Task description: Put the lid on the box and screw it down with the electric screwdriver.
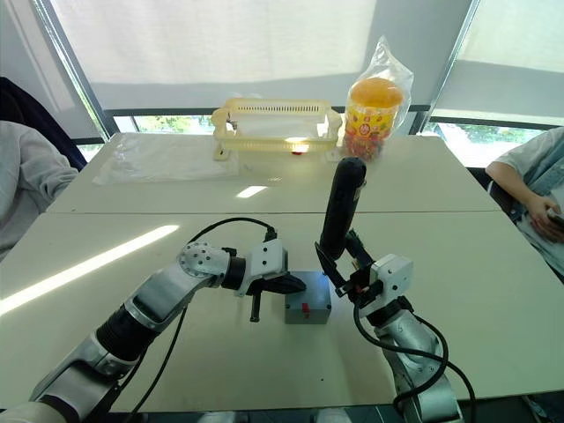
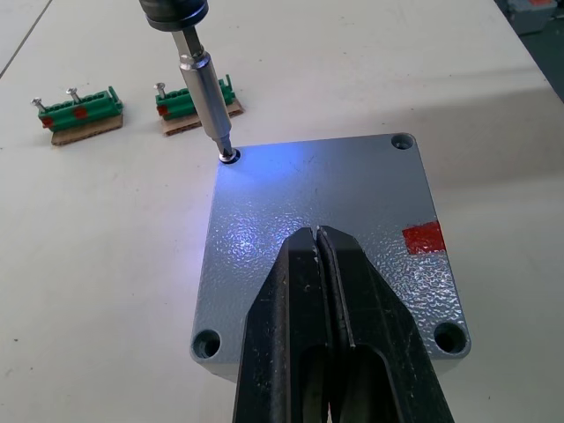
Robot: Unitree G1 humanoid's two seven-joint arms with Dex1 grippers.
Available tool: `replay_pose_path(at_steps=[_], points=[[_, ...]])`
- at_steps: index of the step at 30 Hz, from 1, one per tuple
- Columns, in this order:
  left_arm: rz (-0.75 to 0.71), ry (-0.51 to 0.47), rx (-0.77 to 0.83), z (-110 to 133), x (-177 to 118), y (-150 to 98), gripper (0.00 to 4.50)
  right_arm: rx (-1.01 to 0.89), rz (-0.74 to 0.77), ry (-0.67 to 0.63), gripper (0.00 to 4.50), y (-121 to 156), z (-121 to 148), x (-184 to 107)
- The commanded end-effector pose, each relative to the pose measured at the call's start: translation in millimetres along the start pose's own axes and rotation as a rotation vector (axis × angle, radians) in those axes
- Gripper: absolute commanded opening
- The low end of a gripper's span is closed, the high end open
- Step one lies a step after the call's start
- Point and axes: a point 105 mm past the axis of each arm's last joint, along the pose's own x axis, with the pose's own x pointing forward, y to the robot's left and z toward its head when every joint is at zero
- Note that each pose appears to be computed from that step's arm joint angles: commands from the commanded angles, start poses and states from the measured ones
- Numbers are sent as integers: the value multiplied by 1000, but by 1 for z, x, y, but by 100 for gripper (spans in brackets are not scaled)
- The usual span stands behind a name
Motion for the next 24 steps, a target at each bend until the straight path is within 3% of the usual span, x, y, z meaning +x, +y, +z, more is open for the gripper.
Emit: replay_pose_path(at_steps=[1,6,15,24], points=[[-15,90,-53,-25,5,-6,0,199,27,552,178,25,-114,-62],[-11,89,-51,-25,6,-6,0,147,-3,521,178,15,-109,-57],[1,79,-47,-24,7,-3,0,8,11,269,178,14,-37,-32],[-2,65,-40,-22,10,-1,0,-26,-7,216,178,12,-16,-19]])
